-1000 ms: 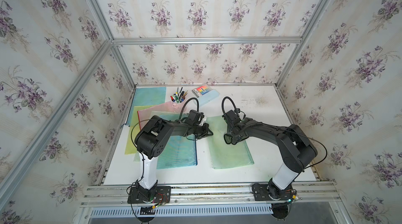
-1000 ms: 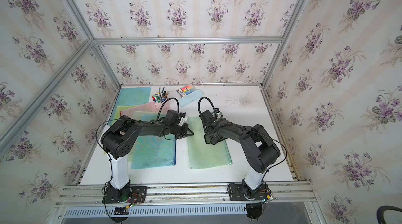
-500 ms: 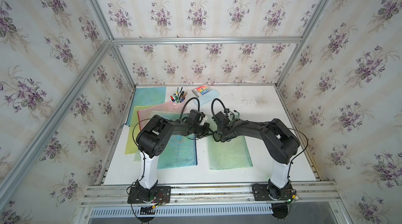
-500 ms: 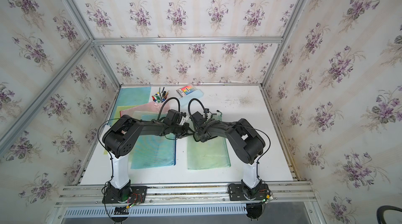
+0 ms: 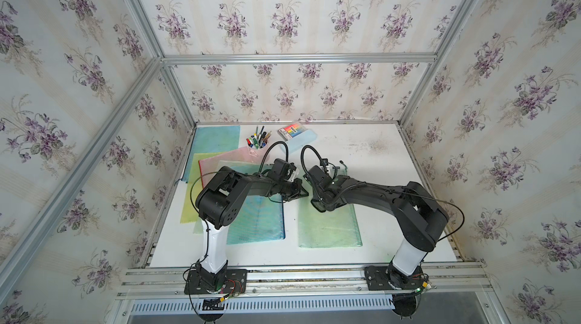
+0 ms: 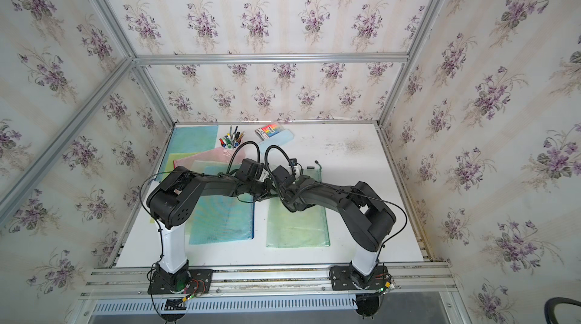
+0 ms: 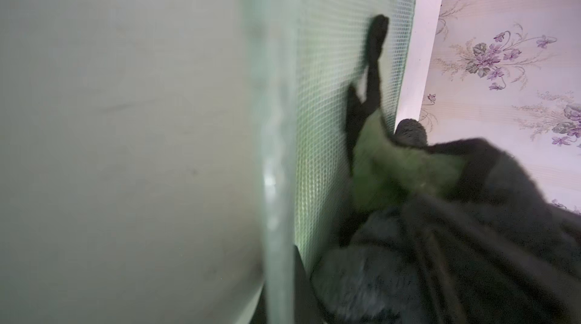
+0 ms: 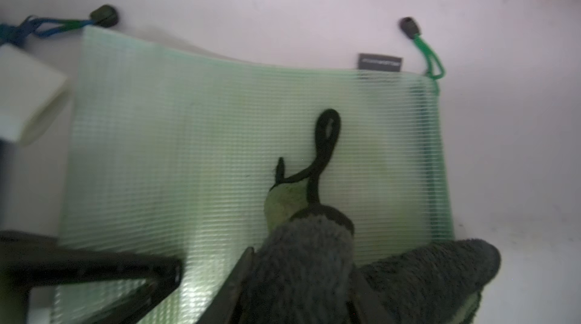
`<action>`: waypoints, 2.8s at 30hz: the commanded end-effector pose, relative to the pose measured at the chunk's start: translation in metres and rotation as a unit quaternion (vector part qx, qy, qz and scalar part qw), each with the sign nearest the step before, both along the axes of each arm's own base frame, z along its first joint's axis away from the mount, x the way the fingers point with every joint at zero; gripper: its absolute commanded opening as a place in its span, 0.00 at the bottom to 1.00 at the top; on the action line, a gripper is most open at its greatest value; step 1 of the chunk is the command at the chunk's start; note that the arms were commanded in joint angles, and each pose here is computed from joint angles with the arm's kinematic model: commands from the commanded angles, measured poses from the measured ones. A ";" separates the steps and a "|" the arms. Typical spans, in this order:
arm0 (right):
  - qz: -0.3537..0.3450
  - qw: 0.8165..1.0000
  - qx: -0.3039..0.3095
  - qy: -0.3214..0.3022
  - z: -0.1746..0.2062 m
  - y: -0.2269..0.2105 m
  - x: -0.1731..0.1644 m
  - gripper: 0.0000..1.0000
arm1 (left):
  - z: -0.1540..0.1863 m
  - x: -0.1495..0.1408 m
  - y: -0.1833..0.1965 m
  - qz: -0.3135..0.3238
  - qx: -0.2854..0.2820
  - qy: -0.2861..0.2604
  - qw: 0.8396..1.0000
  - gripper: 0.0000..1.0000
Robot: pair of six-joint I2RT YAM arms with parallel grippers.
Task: Wipe the document bag
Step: Wipe the dirt from the document bag.
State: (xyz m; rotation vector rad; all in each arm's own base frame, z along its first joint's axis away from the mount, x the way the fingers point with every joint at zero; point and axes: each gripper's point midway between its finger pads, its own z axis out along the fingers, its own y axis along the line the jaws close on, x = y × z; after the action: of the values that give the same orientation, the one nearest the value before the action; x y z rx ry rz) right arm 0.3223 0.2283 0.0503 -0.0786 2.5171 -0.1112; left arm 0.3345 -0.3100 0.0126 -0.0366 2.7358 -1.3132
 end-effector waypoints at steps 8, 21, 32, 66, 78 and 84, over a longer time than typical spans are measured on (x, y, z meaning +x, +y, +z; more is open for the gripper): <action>-0.105 0.992 -0.070 0.028 -0.034 -0.087 0.004 0.42 | -0.006 -0.004 0.007 -0.001 0.024 0.007 1.000 0.00; 0.063 0.993 0.096 0.001 0.050 -0.033 0.004 0.84 | -0.011 -0.006 0.007 -0.003 0.027 0.012 1.000 0.00; 0.020 0.996 0.036 0.080 -0.032 -0.054 -0.025 0.79 | -0.013 -0.003 0.004 -0.005 0.024 0.020 1.000 0.00; -0.035 0.994 -0.062 0.088 -0.042 -0.050 -0.023 0.26 | -0.019 -0.012 0.005 -0.023 0.036 0.029 0.999 0.00; -0.135 0.968 -0.194 0.087 -0.023 -0.142 -0.047 0.28 | -0.019 -0.014 0.010 -0.026 0.036 0.030 0.999 0.00; -0.016 0.996 -0.081 0.042 0.017 -0.042 -0.030 0.28 | -0.018 -0.015 0.010 -0.026 0.035 0.031 0.999 0.00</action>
State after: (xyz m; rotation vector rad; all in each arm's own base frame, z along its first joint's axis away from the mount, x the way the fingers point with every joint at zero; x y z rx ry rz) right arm 0.2935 0.1489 0.0541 0.0012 2.5905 -0.4642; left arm 0.3285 -0.3142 0.0112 0.0562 2.7614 -1.3575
